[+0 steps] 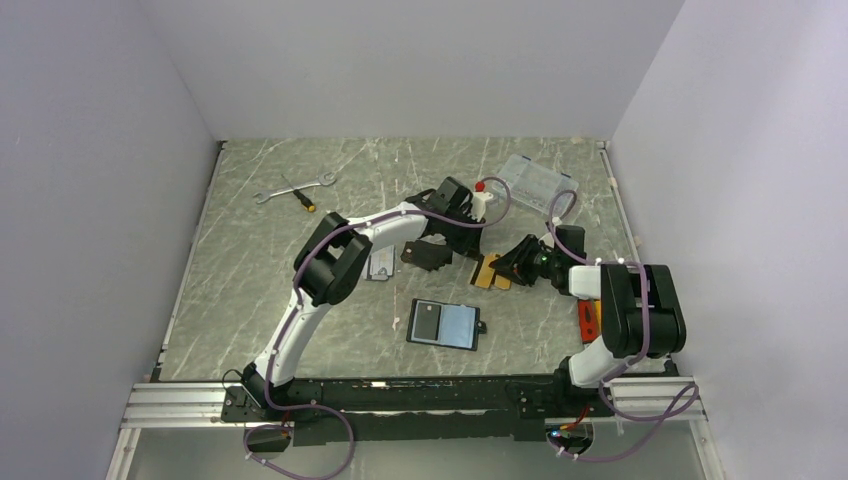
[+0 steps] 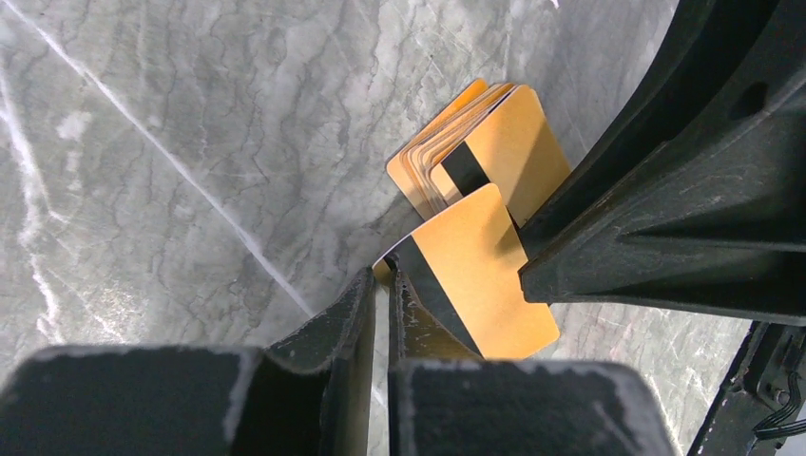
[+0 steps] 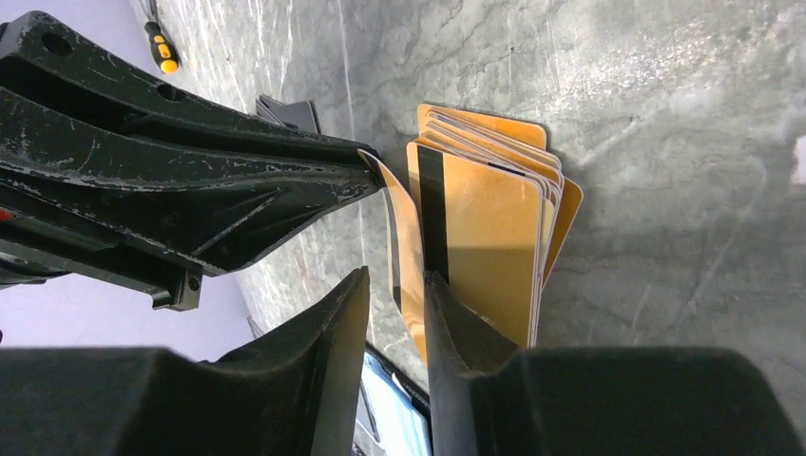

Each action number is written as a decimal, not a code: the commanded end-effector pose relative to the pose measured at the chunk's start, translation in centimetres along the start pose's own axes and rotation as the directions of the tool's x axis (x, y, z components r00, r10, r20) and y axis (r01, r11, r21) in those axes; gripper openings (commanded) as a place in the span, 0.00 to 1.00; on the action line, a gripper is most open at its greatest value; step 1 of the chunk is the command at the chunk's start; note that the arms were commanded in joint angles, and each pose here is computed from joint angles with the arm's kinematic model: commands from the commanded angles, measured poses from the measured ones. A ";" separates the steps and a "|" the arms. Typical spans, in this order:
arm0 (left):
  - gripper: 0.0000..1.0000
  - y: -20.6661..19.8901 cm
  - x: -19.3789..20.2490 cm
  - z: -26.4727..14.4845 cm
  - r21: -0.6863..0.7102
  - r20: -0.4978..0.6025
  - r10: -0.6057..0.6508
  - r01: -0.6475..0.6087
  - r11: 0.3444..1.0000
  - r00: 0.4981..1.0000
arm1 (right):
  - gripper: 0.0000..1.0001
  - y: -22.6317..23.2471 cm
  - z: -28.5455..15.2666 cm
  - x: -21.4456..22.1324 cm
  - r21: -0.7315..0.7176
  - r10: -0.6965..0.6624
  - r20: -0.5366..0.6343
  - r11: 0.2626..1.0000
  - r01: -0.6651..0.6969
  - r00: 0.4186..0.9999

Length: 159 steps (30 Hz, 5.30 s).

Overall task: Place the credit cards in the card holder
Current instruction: Pick up the credit card from the center of the board.

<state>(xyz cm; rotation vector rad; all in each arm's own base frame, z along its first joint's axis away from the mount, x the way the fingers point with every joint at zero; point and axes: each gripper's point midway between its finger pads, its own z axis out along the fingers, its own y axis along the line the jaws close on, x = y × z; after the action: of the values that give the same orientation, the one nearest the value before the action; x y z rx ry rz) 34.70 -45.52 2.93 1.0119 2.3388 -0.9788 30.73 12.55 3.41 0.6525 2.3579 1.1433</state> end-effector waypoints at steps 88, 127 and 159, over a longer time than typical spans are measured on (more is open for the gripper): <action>0.84 -13.7 -2.4 -19.8 0.732 0.218 -0.273 0.029 0.681 0.937 | 0.00 19.1 -12.6 2.4 -0.437 -0.275 0.170 0.840 0.322 0.946; 0.00 -14.8 -3.8 -21.2 0.783 0.232 -0.280 -0.008 0.623 0.932 | 0.06 22.4 -12.1 5.7 -0.591 -0.348 0.061 0.742 0.315 0.935; 0.79 -3.2 14.2 -18.5 0.128 -0.169 0.382 -0.364 0.923 0.909 | 0.00 5.1 -9.7 11.8 -0.067 -0.290 -0.187 0.957 0.282 0.939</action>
<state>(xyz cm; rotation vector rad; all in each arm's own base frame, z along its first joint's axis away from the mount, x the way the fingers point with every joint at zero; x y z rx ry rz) 22.40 -28.06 10.14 1.3720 2.2143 -1.0758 18.24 16.53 12.04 0.1771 2.4717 1.1746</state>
